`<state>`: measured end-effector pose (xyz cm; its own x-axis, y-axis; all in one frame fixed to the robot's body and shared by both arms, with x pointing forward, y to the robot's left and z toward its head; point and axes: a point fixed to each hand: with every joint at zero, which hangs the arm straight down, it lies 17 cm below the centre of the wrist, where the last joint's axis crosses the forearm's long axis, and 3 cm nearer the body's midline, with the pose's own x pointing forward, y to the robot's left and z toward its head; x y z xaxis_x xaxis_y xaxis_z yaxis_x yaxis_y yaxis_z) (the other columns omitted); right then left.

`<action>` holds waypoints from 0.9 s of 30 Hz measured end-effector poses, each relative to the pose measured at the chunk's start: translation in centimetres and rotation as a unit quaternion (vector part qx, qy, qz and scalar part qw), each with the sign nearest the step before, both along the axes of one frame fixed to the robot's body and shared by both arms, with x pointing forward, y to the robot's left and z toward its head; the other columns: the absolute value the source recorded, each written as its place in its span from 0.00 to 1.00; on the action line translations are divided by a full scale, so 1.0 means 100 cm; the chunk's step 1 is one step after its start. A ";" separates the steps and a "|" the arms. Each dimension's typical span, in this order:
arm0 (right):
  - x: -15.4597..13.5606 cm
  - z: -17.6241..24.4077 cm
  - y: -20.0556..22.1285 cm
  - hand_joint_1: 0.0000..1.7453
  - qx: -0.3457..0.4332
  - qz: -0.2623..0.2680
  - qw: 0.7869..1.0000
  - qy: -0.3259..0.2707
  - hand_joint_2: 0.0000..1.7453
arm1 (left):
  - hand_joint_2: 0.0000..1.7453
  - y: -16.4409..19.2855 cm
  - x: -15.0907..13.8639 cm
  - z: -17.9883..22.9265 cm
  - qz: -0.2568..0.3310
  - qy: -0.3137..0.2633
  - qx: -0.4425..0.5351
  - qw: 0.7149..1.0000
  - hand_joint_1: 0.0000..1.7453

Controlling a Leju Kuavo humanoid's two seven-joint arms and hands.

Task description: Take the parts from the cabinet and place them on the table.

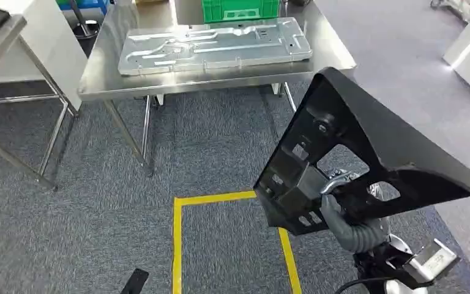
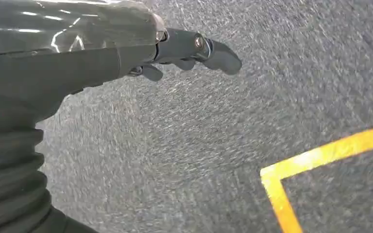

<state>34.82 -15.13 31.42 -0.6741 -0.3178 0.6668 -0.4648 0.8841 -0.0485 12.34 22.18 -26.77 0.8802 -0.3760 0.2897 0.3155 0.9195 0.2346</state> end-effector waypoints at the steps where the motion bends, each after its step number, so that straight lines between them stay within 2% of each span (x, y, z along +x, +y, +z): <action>1: 0.000 0.002 0.000 1.00 -0.002 -0.001 1.000 -0.003 1.00 | 1.00 -0.002 0.003 0.001 -0.001 -0.002 -0.001 1.000 0.00; 27: 0.001 0.001 0.001 1.00 -0.011 -0.009 1.000 -0.004 1.00 | 1.00 -0.007 0.007 0.002 -0.002 -0.007 -0.007 1.000 0.00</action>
<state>34.93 -15.06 31.48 -0.6851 -0.2914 0.6676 -0.4486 0.8909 -0.0714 13.06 21.48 -26.55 0.8741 -0.3753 0.3083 0.3159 0.9215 0.2259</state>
